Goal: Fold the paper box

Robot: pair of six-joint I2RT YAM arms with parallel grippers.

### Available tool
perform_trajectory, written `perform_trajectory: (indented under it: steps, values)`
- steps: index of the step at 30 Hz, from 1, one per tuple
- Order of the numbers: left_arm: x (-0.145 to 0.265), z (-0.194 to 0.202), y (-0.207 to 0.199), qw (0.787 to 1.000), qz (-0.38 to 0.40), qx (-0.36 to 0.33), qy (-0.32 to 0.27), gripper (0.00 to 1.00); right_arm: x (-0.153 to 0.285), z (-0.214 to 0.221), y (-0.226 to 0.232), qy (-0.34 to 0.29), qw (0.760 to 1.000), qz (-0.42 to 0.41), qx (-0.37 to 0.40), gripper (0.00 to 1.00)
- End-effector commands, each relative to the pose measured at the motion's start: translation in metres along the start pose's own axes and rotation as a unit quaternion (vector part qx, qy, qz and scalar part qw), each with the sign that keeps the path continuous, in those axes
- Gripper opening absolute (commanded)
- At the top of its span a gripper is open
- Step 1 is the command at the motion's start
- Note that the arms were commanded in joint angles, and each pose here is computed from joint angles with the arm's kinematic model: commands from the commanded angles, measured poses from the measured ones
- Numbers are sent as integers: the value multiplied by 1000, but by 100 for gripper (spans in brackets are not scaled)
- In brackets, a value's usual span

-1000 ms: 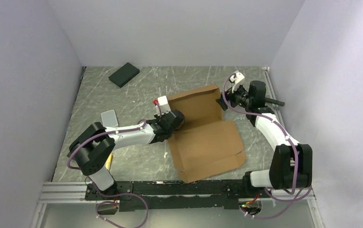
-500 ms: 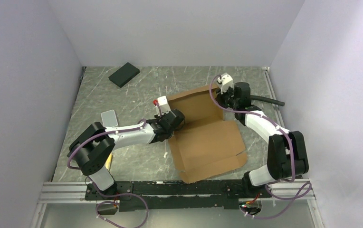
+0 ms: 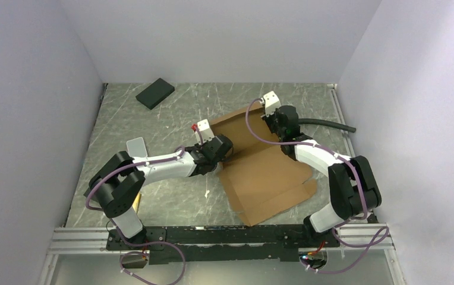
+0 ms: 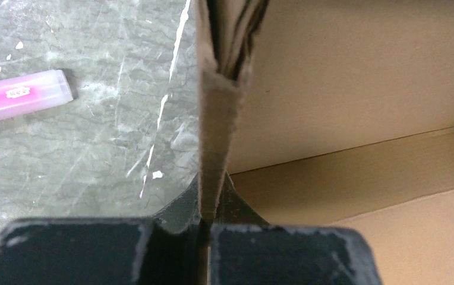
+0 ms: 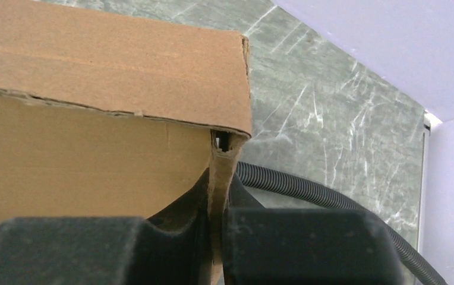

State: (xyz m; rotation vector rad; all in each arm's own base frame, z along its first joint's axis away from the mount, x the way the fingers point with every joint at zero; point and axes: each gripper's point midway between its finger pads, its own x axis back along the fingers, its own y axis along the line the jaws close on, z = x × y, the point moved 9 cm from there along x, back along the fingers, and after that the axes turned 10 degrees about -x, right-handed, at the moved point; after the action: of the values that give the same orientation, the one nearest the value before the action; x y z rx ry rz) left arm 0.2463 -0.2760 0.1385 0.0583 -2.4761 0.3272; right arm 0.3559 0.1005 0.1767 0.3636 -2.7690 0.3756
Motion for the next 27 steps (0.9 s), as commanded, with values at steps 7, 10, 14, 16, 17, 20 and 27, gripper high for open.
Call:
perform_trajectory:
  steps: [7, 10, 14, 16, 17, 20, 27]
  values:
    - [4, -10, -12, 999, 12, 41, -8, 4, 20, -14, 0, -8, 995, -96, -37, 37]
    - [3, -10, -9, 999, 8, 44, -7, 4, 30, -22, -6, -23, 991, -117, -57, 44]
    - [2, -11, -7, 999, 3, 46, -9, 5, 41, -31, -15, -37, 987, -137, -72, 57]
    - [2, -12, -6, 999, 2, 45, -8, 5, 49, -35, -20, -45, 985, -149, -74, 70]
    - [3, -13, -7, 999, 4, 46, -8, 6, 53, -36, -23, -49, 984, -155, -69, 76]
    - [5, -14, -6, 999, 8, 54, -5, 8, 67, -38, -32, -57, 982, -172, -45, 97]
    - [6, -11, -5, 996, 24, 79, 31, 37, 101, -41, -59, -79, 976, -192, -64, 100]
